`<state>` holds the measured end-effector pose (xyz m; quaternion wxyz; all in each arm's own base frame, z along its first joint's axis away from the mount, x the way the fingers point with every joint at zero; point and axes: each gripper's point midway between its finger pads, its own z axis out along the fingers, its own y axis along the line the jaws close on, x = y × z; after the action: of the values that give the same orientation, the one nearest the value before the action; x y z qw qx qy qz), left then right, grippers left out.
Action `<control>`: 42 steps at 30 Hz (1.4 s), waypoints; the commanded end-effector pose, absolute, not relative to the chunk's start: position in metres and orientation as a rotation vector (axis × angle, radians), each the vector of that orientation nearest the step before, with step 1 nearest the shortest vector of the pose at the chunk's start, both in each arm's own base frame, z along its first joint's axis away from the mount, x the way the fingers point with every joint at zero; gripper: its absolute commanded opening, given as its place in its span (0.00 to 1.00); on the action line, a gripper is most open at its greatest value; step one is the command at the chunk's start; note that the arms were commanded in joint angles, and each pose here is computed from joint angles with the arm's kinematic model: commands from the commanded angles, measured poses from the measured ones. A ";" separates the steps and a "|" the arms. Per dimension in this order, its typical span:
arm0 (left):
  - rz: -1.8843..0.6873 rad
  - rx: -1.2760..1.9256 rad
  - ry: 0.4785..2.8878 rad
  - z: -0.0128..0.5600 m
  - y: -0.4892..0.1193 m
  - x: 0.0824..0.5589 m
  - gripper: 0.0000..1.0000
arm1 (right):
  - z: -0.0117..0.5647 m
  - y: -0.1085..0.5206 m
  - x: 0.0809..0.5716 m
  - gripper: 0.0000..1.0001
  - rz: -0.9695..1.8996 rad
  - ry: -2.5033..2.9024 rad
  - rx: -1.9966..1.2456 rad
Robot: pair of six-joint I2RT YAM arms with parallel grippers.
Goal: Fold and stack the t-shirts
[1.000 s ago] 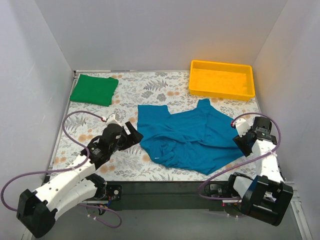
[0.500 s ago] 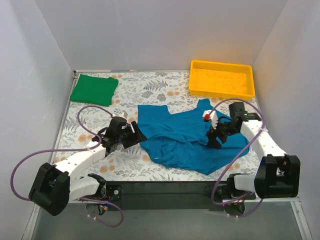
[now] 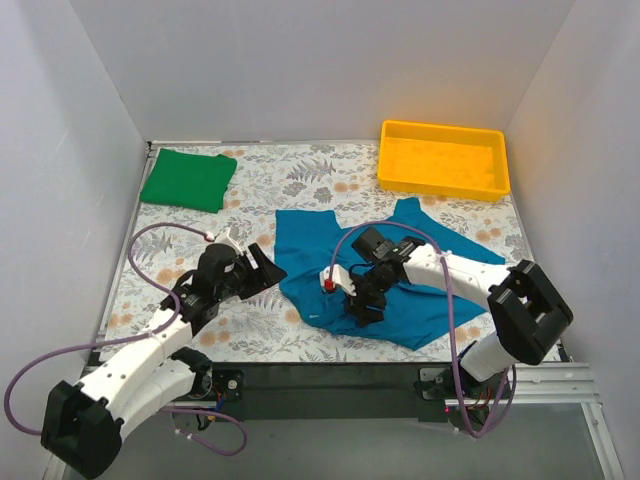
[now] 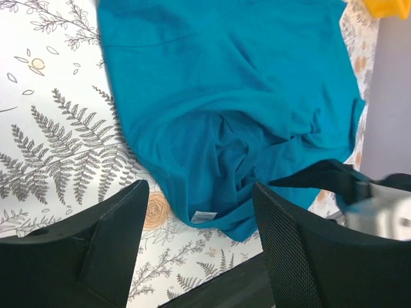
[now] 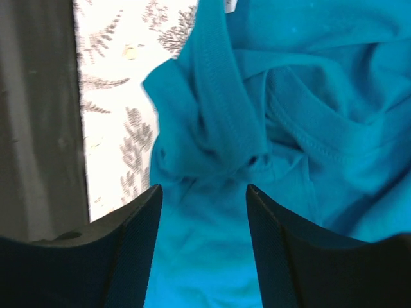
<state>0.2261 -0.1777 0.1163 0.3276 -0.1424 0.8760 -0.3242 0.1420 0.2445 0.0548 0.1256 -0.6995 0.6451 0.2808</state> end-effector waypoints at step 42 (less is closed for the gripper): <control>-0.855 -0.420 2.223 0.126 -0.162 0.214 0.68 | 0.070 0.253 0.167 0.55 0.725 1.370 -2.423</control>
<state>0.2164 -0.1645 0.1206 0.3463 -0.1629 0.8649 -0.3249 0.1430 0.2345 0.0645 0.0979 -0.8313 0.4753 0.2710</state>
